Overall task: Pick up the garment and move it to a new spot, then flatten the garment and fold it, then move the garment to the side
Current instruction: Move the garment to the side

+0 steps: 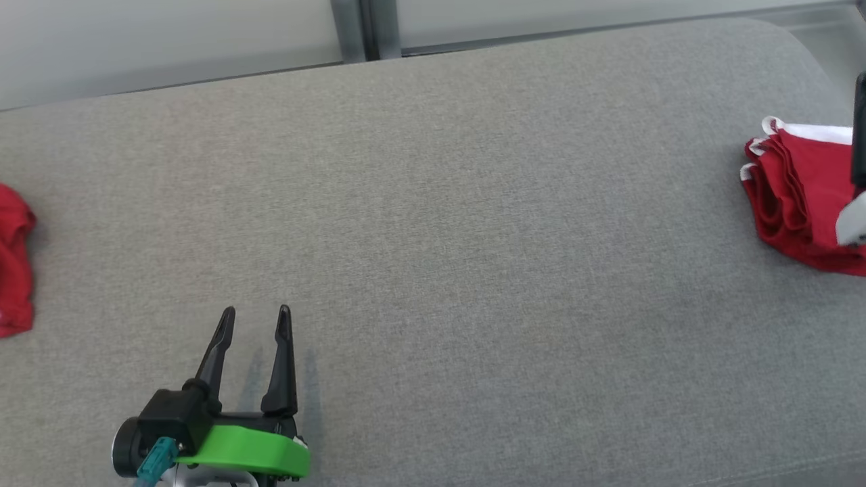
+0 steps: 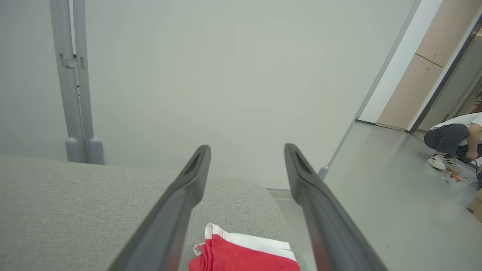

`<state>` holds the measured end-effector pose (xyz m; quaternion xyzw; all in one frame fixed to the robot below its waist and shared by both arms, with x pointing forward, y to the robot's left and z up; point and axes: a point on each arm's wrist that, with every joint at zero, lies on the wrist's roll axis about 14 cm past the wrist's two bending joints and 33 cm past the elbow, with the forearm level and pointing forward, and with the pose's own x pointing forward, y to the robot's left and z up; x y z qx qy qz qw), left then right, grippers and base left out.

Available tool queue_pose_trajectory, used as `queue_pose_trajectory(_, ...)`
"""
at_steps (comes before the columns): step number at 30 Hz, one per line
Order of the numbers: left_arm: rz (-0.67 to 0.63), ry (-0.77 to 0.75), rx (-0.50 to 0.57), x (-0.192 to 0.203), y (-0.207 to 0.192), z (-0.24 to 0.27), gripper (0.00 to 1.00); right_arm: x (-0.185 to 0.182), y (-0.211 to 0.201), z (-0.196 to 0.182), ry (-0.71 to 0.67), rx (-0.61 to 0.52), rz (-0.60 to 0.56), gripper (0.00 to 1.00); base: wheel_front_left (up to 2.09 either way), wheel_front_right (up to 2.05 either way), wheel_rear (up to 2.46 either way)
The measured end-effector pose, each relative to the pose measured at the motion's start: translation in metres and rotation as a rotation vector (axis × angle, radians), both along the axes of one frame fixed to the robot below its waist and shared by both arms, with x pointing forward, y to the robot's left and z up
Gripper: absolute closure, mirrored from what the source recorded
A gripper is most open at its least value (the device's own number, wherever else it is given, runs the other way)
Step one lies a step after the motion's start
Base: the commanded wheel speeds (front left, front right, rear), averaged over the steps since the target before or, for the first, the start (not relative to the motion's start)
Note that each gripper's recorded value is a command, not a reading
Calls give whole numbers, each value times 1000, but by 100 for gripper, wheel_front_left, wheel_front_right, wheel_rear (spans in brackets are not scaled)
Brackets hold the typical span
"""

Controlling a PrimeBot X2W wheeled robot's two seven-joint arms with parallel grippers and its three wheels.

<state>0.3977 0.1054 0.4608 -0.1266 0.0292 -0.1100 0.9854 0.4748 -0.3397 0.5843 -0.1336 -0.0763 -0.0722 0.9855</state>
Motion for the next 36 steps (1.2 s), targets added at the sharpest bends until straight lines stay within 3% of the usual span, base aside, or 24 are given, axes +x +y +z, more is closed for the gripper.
queue_pose_trajectory(16,209,11,45,-52,71,3,0,-75,128,-48,16,70,226,0,0,0,0)
queue_pose_trajectory(26,244,20,67,-72,88,-1,0,-115,136,-76,89,128,190,0,0,0,0)
queue_pose_trajectory(36,255,-7,63,-73,93,7,0,-128,143,-89,131,139,194,0,0,0,0)
